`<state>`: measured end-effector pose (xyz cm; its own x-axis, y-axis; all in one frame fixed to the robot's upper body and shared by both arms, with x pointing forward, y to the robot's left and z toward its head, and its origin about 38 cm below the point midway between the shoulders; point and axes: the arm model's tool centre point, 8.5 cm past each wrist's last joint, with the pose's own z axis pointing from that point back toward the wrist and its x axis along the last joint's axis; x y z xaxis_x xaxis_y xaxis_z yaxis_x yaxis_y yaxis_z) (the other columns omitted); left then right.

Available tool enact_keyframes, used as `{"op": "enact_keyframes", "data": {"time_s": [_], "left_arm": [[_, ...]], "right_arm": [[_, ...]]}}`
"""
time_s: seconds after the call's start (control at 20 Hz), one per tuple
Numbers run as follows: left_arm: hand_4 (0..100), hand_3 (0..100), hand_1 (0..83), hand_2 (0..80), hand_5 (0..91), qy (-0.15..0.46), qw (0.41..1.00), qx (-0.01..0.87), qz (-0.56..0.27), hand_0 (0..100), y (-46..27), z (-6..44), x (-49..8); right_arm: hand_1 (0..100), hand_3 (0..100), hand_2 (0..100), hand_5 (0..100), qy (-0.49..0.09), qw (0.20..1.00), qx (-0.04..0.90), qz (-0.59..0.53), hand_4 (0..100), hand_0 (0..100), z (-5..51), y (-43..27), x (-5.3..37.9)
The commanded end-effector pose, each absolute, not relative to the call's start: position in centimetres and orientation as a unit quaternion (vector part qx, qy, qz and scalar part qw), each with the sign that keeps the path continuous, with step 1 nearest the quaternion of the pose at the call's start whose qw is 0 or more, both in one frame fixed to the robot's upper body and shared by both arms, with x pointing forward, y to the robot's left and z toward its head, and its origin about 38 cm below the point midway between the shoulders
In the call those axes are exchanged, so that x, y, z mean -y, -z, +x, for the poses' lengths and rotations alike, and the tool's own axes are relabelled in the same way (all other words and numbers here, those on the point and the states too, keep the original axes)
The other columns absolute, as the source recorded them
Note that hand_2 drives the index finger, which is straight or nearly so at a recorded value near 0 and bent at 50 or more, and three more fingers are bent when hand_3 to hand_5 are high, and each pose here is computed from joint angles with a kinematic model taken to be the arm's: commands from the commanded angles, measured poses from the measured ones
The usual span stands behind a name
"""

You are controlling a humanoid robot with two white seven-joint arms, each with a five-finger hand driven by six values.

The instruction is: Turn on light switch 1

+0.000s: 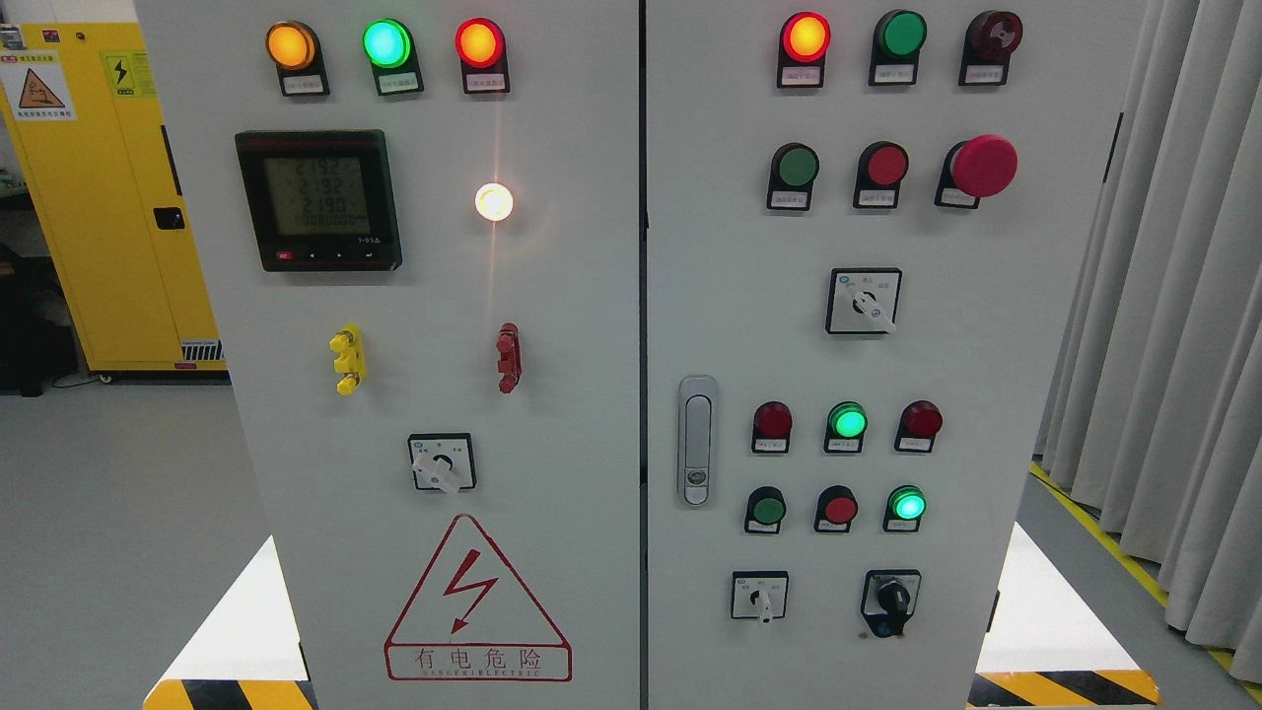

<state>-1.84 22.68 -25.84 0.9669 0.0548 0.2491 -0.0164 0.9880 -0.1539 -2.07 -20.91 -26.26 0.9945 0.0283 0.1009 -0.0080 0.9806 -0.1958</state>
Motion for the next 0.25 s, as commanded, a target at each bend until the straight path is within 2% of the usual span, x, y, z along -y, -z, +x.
{"op": "enact_keyframes", "data": {"time_s": [0.0, 0.2], "left_arm": [[0, 0, 24.3, 0.0, 0.0, -0.022, 0.993, 0.084, -0.079, 15, 25.97, -4.42, -21.98], [0, 0, 23.7, 0.0, 0.0, -0.018, 0.993, 0.086, -0.079, 16, 26.01, -4.0, -22.04]], "right_arm": [[50, 0, 4, 0, 0.005, 0.994, 0.049, -0.098, 0, 0, -2.14, 26.27, 20.93], [50, 0, 4, 0, 0.005, 0.994, 0.049, -0.098, 0, 0, -2.14, 26.27, 20.93]]}}
